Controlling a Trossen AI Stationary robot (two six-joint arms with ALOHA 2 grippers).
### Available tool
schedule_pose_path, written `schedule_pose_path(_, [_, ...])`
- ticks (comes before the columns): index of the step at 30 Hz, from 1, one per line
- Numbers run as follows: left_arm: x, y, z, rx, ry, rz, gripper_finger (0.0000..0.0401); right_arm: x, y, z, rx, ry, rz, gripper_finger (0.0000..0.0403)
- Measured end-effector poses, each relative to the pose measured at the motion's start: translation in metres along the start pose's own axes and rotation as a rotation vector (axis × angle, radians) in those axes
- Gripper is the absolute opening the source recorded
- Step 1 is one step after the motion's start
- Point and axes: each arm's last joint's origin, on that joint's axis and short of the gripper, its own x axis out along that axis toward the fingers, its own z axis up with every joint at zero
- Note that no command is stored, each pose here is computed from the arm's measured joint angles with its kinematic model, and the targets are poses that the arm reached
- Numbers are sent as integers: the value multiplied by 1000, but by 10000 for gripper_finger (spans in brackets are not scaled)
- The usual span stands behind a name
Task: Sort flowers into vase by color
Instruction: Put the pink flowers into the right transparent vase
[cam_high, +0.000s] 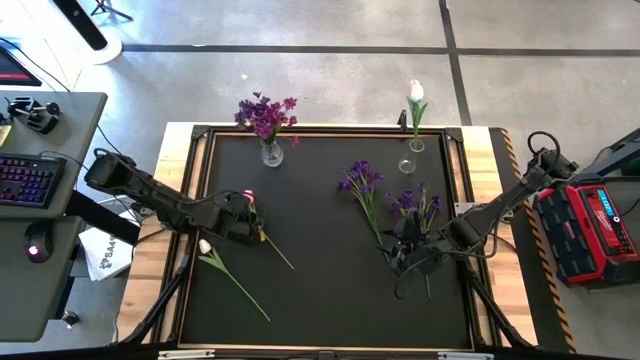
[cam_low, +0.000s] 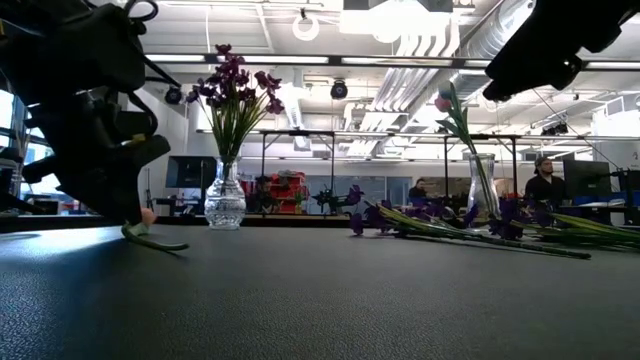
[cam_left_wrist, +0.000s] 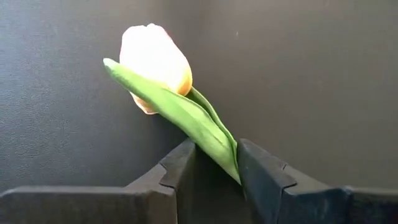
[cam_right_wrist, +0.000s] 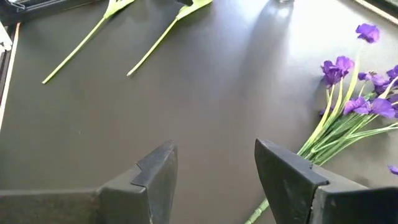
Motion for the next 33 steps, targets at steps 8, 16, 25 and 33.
schedule_pose_path(8, [11,4,1,-22,8,-24,102,0,1,2,-21,-20,9,197])
schedule_pose_path(16, [11,-2,3,30,-7,-73,54,0,2,2,-19,-22,11,197])
schedule_pose_path(25, [6,-26,12,125,-162,-271,5,0,1,3,-36,-56,-26,197])
schedule_pose_path(33, [-19,-61,32,222,-430,-601,1,31,25,-5,-155,-136,-48,197])
